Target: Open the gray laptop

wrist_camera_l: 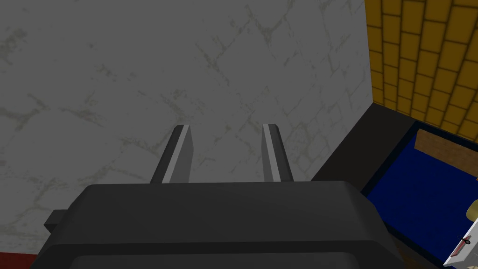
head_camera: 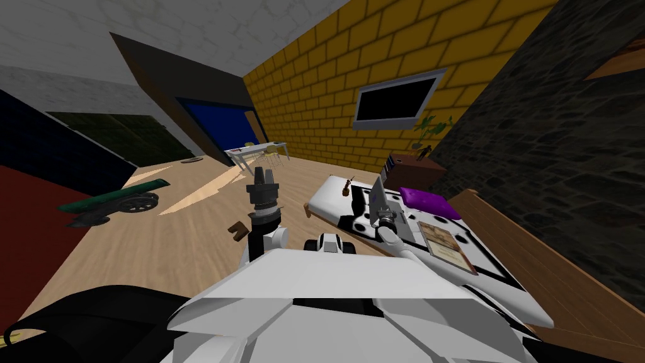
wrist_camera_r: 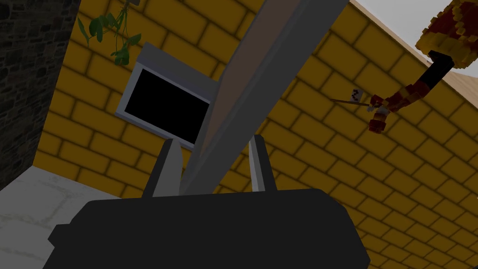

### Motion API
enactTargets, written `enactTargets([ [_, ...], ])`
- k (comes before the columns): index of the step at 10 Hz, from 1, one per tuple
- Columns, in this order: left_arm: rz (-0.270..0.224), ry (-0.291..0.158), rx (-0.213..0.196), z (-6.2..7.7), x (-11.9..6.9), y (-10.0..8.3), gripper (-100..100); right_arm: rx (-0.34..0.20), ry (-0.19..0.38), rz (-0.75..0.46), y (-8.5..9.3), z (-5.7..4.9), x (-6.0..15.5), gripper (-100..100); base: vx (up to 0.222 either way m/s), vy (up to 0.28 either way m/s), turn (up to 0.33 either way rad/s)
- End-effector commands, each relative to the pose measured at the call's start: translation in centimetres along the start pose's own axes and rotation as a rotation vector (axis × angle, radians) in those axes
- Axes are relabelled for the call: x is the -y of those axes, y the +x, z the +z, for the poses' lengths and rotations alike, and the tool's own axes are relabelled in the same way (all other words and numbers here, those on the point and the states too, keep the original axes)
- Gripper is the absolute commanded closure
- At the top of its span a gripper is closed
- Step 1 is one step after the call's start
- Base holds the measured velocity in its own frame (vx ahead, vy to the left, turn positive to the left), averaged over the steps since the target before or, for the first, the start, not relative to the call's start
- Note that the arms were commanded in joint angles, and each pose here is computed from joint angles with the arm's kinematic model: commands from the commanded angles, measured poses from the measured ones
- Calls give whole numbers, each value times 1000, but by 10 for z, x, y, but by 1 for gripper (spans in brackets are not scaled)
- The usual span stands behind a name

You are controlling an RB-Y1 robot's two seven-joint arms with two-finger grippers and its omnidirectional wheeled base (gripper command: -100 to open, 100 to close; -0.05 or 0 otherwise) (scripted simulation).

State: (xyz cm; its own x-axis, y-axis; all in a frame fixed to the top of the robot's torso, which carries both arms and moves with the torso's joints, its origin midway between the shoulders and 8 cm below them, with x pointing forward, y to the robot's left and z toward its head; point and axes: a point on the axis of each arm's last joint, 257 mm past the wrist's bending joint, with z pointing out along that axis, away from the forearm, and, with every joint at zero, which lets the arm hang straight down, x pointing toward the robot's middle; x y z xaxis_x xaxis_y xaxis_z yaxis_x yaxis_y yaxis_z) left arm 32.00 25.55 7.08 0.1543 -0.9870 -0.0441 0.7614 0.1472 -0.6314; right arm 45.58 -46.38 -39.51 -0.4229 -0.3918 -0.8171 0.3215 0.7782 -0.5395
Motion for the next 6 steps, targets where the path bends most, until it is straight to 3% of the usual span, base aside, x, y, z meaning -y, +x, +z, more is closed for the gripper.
enactTargets([
  [1,0,0,0,0,0,0,0,-97,-18,27,28,1,-5,100,31,-3,-118],
  [4,0,0,0,0,0,0,0,-138,-82,29,39,-1,-21,100,1,-9,-8],
  [6,0,0,0,0,0,0,0,-142,-94,-7,40,-2,-24,100,2,-8,3],
])
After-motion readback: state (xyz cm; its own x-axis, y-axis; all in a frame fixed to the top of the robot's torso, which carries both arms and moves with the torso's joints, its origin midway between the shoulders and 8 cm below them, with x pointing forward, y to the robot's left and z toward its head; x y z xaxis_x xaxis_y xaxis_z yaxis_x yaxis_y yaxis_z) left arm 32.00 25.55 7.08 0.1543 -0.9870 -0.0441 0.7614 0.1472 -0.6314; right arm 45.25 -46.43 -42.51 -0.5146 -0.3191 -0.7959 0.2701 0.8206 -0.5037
